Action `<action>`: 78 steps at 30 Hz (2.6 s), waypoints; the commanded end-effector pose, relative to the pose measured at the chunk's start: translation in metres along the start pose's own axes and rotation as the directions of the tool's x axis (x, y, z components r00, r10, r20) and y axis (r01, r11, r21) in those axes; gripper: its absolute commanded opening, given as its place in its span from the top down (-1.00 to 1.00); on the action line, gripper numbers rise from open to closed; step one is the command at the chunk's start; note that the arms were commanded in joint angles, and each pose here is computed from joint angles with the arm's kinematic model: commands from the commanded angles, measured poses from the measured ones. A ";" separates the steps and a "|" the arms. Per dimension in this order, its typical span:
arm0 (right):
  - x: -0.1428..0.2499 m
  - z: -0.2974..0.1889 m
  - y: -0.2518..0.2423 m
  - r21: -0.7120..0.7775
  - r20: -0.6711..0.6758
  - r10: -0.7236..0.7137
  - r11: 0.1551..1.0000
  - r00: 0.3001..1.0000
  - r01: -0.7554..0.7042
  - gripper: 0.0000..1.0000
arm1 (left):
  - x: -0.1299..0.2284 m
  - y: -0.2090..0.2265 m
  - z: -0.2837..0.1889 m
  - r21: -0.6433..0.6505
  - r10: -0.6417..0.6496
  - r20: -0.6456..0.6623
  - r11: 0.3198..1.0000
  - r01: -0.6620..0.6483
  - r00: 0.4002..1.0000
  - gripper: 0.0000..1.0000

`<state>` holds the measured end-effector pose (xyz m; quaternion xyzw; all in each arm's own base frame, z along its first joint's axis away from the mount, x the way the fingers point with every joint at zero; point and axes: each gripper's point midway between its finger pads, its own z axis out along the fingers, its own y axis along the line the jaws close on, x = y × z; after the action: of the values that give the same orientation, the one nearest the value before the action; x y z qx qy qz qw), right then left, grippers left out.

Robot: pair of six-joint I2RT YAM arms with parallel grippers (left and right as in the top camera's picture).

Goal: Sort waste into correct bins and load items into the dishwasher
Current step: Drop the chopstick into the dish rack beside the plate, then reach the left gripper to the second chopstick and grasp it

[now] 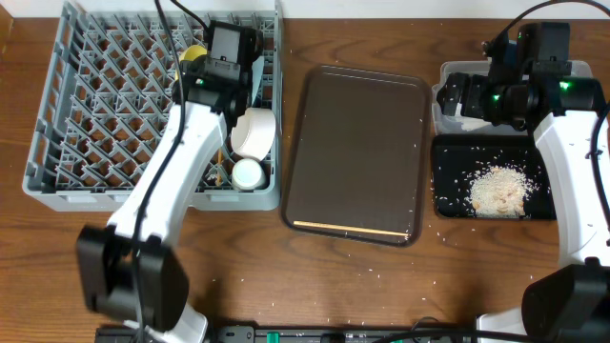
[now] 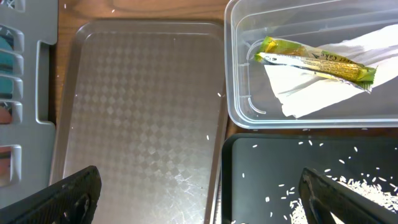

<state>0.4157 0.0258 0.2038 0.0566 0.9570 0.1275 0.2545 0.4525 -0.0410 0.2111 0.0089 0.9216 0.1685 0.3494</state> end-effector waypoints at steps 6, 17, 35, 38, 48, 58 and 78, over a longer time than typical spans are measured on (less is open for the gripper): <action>-0.002 -0.007 0.003 -0.002 0.020 -0.014 1.000 1.000 0.014 -0.99 | 0.045 -0.074 -0.103 0.359 -0.175 -0.200 0.903 0.238 0.964 -0.43; -0.002 -0.007 0.003 -0.002 0.020 -0.014 1.000 1.000 0.014 -0.98 | 0.159 -0.206 -0.116 0.592 0.507 -0.201 0.744 -0.308 0.838 -0.43; -0.002 -0.007 0.003 -0.002 0.020 -0.014 1.000 1.000 0.014 -0.98 | 0.261 -0.260 -0.087 0.778 0.950 0.135 0.074 -0.623 0.281 -0.42; -0.002 -0.007 0.003 -0.002 0.020 -0.014 1.000 1.000 0.014 -0.98 | 0.261 -0.261 -0.085 0.775 0.949 0.137 0.076 -0.628 0.284 -0.42; -0.002 -0.007 0.003 -0.002 0.020 -0.014 1.000 1.000 0.014 -0.99 | 0.253 -0.271 -0.074 0.731 0.938 0.189 0.063 -0.679 0.290 -0.42; -0.002 -0.007 0.003 -0.002 0.020 -0.014 1.000 1.000 0.014 -0.98 | 0.254 -0.276 -0.069 0.728 0.936 0.193 0.064 -0.682 0.294 -0.42; -0.002 -0.007 0.003 -0.002 0.020 -0.014 1.000 1.000 0.014 -0.99 | 0.272 -0.295 -0.042 0.708 0.918 0.235 0.064 -0.704 0.320 0.36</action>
<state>0.4158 0.0257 0.2039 0.0566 0.9569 0.1275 0.2547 0.2629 -0.3146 0.0008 0.6371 0.7669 -0.0453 0.0628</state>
